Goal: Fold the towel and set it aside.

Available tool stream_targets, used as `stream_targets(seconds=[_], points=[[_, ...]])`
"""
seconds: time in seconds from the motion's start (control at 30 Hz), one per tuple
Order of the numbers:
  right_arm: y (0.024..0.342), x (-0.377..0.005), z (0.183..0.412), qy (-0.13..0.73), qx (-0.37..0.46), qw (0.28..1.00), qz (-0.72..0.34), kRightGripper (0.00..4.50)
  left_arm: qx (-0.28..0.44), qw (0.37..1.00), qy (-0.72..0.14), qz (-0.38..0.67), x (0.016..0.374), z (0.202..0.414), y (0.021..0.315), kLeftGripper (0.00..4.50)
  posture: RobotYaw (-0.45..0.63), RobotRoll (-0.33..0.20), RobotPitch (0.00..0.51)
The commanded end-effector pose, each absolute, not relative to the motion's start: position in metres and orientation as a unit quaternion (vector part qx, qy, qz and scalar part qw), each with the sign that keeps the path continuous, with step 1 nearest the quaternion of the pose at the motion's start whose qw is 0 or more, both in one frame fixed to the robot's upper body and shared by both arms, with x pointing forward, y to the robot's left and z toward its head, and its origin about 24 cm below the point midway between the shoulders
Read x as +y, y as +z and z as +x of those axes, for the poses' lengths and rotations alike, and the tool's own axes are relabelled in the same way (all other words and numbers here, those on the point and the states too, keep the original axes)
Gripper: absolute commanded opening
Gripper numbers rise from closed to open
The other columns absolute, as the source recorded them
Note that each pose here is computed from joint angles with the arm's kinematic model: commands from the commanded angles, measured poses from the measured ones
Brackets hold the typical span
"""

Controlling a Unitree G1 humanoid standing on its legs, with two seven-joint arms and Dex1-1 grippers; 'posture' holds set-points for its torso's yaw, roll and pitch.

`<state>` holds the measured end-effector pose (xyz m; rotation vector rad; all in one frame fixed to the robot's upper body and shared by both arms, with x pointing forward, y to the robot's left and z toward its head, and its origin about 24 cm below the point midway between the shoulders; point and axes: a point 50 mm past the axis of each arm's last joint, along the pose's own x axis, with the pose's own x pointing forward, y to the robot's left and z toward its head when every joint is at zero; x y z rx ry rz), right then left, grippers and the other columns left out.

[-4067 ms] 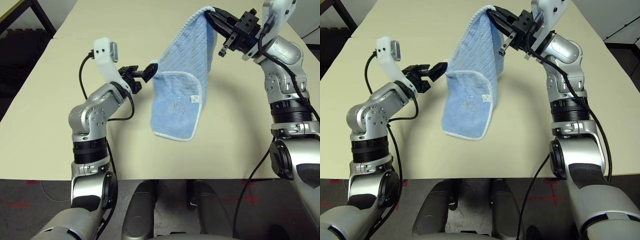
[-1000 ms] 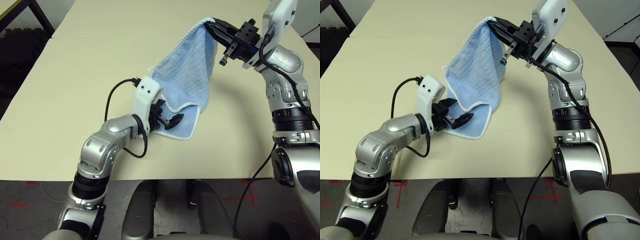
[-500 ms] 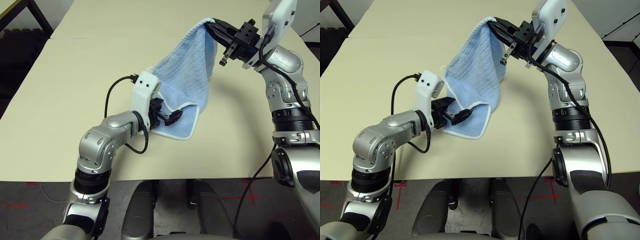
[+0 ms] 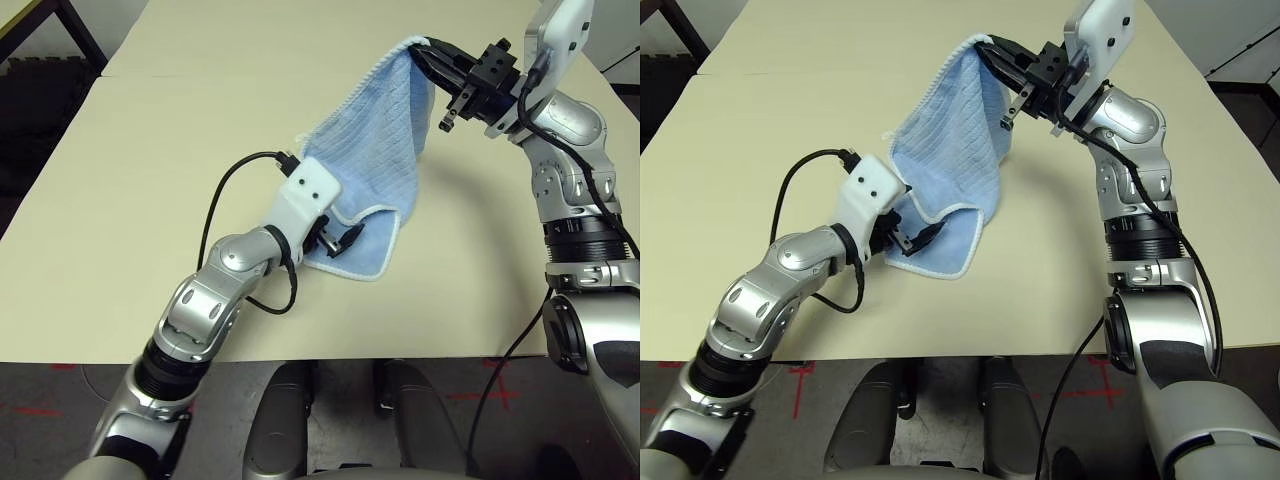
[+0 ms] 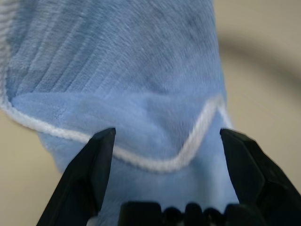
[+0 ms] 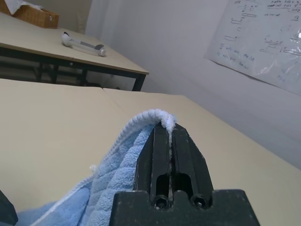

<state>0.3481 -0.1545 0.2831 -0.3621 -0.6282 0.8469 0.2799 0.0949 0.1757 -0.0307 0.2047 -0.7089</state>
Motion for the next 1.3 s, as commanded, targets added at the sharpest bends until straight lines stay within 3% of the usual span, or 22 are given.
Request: stream_targets(seconds=[0.03, 0.3, 1.23, 1.3], points=[[0.28, -0.157, 0.348, 0.399, -0.292, 0.852, -0.174, 0.06, 0.156, 0.922, -0.347, -0.076, 0.099, 0.278, 0.175, 4.5, 0.07, 0.0, 0.241], [0.28, -0.157, 0.349, 0.399, -0.29, 0.852, -0.174, 0.06, 0.246, 0.886, -0.355, -0.169, 0.101, 0.277, 0.171, 4.5, 0.07, 0.0, 0.244], [0.28, -0.159, 0.347, 0.394, -0.289, 0.854, -0.178, 0.06, 0.31, 0.84, -0.326, -0.302, 0.082, 0.287, 0.156, 4.5, 0.04, 0.0, 0.24], [0.28, -0.16, 0.347, 0.394, -0.289, 0.854, -0.179, 0.0, 0.312, 0.847, -0.307, -0.301, 0.086, 0.292, 0.157, 4.14, 0.04, 0.0, 0.24]])
